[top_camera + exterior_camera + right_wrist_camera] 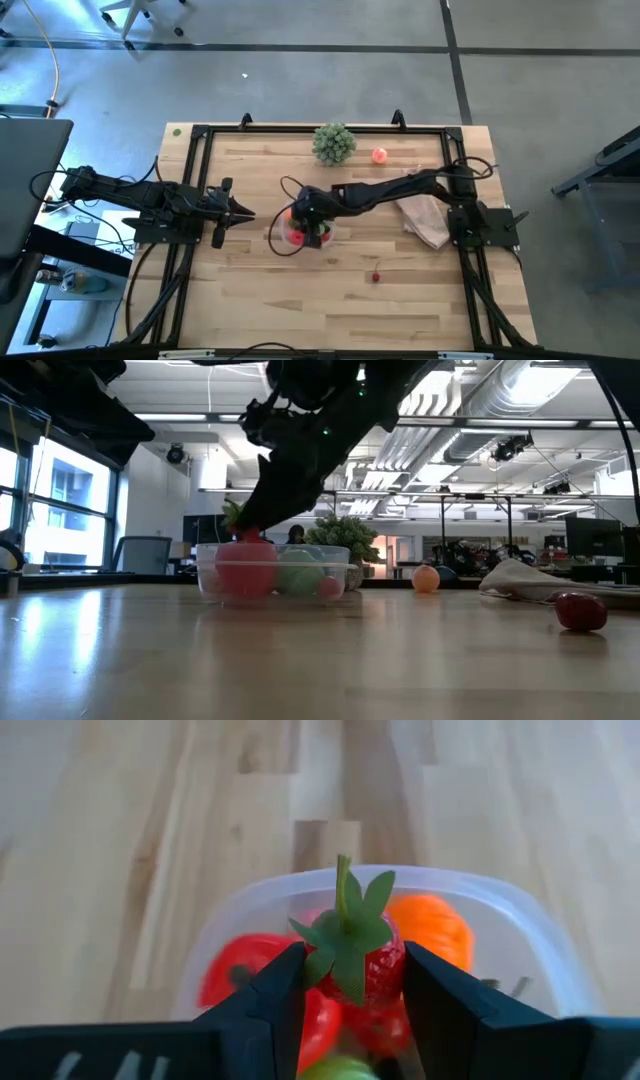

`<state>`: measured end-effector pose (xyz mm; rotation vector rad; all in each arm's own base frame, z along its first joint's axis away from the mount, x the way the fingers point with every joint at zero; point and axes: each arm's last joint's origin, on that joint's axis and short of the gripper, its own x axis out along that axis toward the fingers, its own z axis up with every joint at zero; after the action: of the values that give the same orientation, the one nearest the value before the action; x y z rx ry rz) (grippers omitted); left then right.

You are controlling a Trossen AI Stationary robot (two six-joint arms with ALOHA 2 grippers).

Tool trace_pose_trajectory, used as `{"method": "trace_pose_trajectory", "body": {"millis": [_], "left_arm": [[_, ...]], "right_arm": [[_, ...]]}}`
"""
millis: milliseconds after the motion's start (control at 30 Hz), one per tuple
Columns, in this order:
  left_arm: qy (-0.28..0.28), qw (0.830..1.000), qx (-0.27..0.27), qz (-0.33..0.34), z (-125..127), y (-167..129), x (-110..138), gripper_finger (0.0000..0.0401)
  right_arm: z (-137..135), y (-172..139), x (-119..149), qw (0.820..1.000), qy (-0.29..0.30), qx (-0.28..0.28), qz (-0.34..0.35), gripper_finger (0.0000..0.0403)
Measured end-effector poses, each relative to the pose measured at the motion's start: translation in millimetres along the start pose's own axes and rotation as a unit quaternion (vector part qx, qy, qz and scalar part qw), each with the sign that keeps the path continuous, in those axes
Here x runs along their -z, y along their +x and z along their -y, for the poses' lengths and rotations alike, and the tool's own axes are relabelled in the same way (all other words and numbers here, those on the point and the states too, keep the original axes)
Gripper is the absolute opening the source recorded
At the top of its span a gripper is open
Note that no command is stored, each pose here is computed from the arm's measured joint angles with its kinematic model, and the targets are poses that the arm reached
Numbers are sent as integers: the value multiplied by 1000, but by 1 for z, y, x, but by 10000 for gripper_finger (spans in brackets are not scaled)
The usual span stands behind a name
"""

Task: Pick and placing Produce into tupperware
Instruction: Put the red strawberry into the transparent bin

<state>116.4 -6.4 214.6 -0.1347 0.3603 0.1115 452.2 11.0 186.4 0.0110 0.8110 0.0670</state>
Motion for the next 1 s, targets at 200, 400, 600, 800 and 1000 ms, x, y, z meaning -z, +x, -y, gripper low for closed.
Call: {"method": "trace_pose_trajectory", "body": {"millis": [200,400,600,800,1000], "left_arm": [[0,1000,0,0,0,0,0,46],[0,1000,0,0,0,0,0,46],[0,1000,0,0,0,0,0,46],[0,1000,0,0,0,0,0,46],[0,1000,0,0,0,0,0,46]], "right_arm": [[9,-1,0,1000,8,14,-7,130],[19,-2,5,999,28,21,-30,136],[24,-2,7,998,36,26,-40,152],[28,-3,8,997,48,31,-44,170],[28,-3,8,997,47,31,-44,178]]}}
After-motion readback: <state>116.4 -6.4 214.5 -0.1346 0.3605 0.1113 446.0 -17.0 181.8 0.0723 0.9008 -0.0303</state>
